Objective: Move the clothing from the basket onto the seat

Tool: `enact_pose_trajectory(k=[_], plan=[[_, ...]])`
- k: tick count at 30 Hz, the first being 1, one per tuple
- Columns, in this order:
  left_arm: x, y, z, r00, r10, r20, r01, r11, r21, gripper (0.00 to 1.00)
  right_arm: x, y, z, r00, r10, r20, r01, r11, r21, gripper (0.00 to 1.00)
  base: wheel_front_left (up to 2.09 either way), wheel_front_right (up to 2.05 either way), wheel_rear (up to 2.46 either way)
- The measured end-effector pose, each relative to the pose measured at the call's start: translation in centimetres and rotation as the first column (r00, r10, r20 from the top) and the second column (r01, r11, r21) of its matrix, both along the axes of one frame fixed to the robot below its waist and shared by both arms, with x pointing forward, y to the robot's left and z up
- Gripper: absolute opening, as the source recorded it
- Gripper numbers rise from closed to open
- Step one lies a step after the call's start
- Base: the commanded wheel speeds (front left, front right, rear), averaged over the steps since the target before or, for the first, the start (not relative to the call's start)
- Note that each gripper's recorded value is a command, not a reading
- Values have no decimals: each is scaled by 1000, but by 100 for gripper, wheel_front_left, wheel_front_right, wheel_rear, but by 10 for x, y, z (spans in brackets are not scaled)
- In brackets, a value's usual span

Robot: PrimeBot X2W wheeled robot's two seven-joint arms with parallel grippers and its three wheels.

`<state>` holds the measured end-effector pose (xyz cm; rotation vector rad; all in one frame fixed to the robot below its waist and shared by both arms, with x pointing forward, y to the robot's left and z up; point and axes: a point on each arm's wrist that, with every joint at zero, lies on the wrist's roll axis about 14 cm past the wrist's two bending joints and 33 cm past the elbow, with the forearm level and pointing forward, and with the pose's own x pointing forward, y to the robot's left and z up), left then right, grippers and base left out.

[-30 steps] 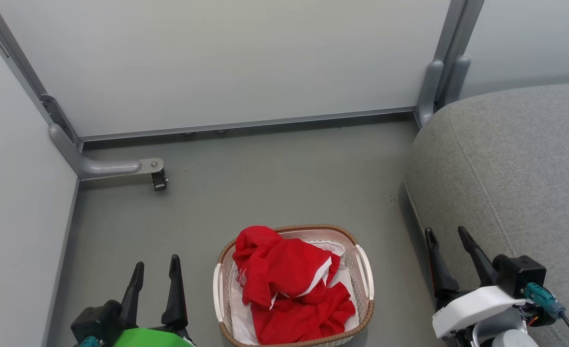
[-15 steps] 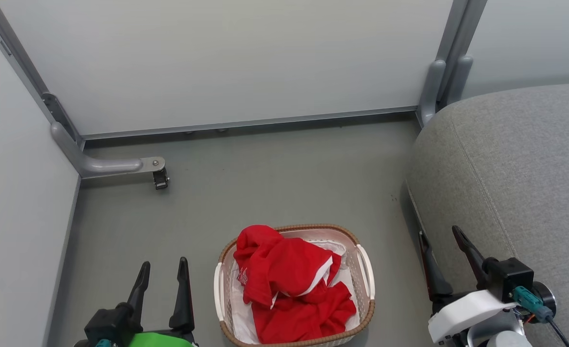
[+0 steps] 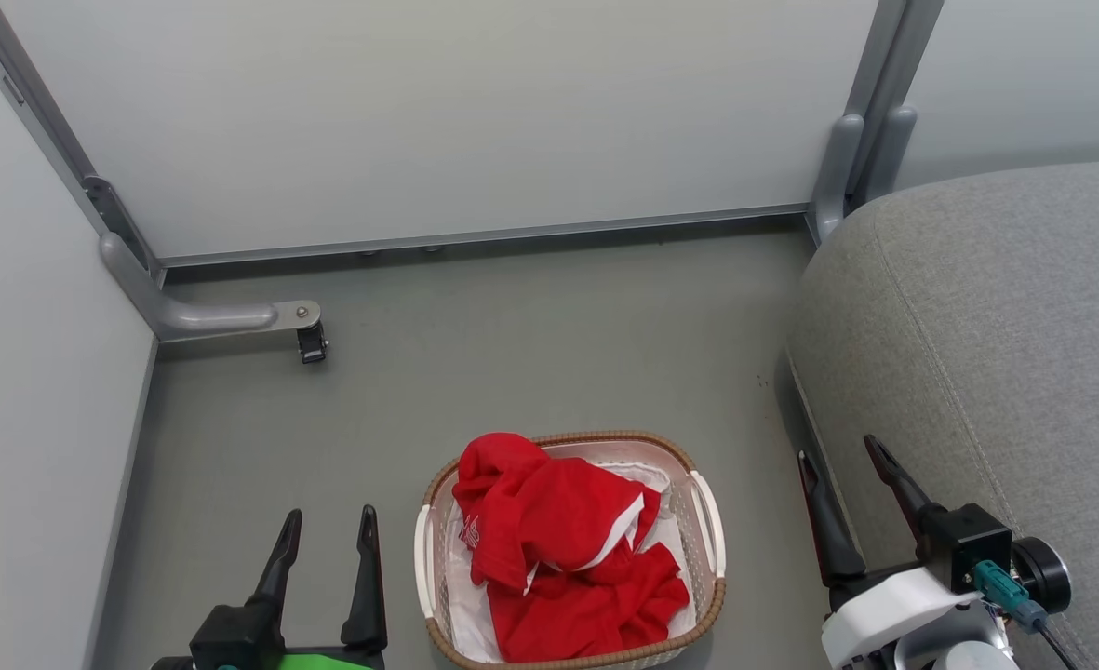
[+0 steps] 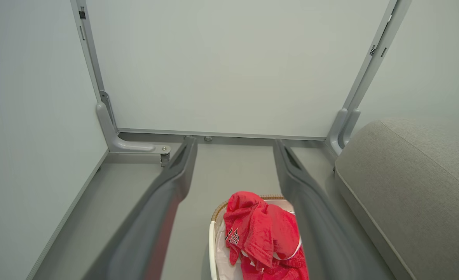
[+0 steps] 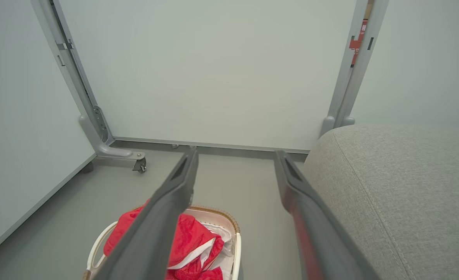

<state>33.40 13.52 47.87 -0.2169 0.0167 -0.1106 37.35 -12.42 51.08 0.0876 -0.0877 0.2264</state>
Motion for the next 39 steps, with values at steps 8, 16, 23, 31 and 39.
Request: enact_pose_trajectory(k=[8, 16, 23, 31, 39], plan=[[0, -1, -2, 1000, -5, -3, 5, 1000, 5, 100, 0, 0, -1, 1000, 1, -2, -1, 1000, -9, 100, 0, 0, 0], [0, -3, -3, 1000, -8, -7, 8, 1000, 5, 100, 0, -1, -2, 1000, -1, -4, 1, 1000, -9, 100, 0, 0, 0], [1, -8, -9, 999, -24, -26, 24, 1000, 5, 100, 3, -2, -4, 1000, -5, -10, 4, 1000, -8, 100, 0, 0, 0], [34, -26, -13, 994, -101, -28, 102, 994, 28, 100, 28, -3, -1, 1000, -9, 12, 10, 1000, -17, 100, 0, 0, 0], [71, -54, -72, 958, -211, -192, 224, 974, 45, 100, 59, -5, -19, 1000, -13, -18, 12, 1000, -25, 100, 0, 0, 0]])
